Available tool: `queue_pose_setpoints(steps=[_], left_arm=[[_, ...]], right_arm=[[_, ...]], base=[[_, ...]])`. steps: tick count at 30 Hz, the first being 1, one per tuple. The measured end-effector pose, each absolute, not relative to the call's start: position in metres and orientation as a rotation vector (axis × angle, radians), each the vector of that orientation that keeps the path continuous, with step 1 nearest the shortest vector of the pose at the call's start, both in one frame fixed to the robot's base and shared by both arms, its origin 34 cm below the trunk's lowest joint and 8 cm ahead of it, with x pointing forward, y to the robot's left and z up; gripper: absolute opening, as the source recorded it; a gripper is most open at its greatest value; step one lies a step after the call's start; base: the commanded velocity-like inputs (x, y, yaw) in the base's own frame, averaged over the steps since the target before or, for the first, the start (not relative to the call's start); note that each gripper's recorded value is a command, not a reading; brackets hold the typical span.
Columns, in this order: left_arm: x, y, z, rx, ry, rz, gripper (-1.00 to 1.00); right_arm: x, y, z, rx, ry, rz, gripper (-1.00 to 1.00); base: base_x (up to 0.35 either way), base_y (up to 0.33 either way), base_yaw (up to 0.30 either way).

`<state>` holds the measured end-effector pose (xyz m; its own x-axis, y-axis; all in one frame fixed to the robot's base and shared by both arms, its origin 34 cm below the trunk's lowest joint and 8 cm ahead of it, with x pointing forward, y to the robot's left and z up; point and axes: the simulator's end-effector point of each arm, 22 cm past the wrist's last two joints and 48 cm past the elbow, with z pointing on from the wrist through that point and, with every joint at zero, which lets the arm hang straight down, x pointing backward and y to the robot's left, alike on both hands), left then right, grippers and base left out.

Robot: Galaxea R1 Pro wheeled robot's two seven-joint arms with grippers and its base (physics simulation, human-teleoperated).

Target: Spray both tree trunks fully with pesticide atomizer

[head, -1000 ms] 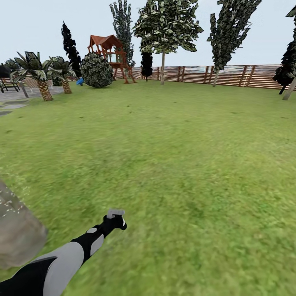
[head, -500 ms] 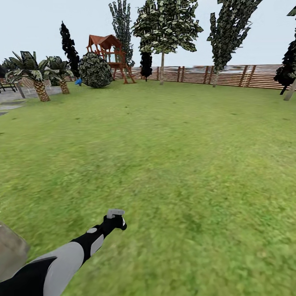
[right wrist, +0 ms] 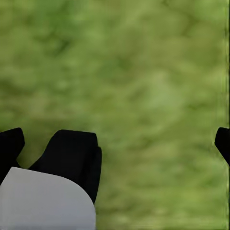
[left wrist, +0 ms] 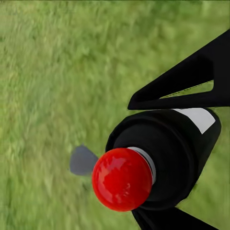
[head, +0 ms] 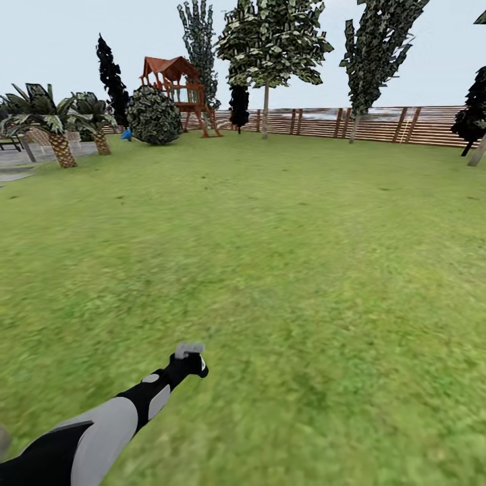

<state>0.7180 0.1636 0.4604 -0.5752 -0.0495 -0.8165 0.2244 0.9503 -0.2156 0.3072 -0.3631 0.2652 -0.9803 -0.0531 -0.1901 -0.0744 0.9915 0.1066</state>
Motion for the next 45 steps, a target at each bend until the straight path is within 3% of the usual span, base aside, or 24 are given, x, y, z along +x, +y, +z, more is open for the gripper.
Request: queue_pose_setpoints(steps=[13,14,15,16,17,18,19,20,22,31,45], left_arm=[[0.718,0.165,0.460,0.123,2.156,-0.363,-1.00],[0.721,0.168,0.497,-0.422,1.876,-0.587,-1.00],[0.688,0.151,0.552,-0.246,1.562,-0.566,-1.00],[0.691,0.117,0.509,-0.167,1.780,-0.593,-1.00],[0.705,0.103,0.497,-0.025,1.911,-0.573,-1.00],[0.716,0.134,0.484,-0.015,1.995,-0.497,-1.00],[0.717,0.142,0.474,0.040,2.056,-0.457,-1.00],[0.717,0.149,0.469,0.069,2.093,-0.427,-1.00],[0.717,0.157,0.463,0.102,2.131,-0.392,-1.00],[0.718,0.166,0.459,0.122,2.157,-0.361,-1.00],[0.711,0.168,0.453,0.119,2.168,-0.360,-1.00]], right_arm=[[0.307,-0.363,0.265,-0.095,2.947,0.168,1.00],[0.328,-0.410,0.284,-0.919,2.742,-0.047,1.00],[0.410,-0.529,0.341,-1.126,2.532,-0.451,1.00],[0.462,-0.603,0.387,-0.763,2.627,-0.575,1.00],[0.469,-0.600,0.384,-0.530,2.661,-0.501,1.00],[0.415,-0.529,0.332,-0.389,2.787,-0.283,1.00],[0.342,-0.411,0.278,-0.327,2.901,0.000,1.00],[0.322,-0.353,0.265,-0.247,2.933,0.147,1.00],[0.319,-0.376,0.268,-0.156,2.934,0.122,1.00],[0.308,-0.363,0.265,-0.096,2.947,0.168,1.00],[0.307,-0.363,0.265,-0.095,2.947,0.168,1.00]], base=[[0.320,-0.201,0.000],[0.306,-0.214,0.000],[0.304,-0.216,0.000],[0.302,-0.217,0.000],[0.301,-0.218,0.000],[0.301,-0.218,0.000],[0.300,-0.218,0.000],[0.300,-0.219,0.000],[0.299,-0.219,0.000],[0.303,-0.196,0.000],[0.348,0.023,0.000]])
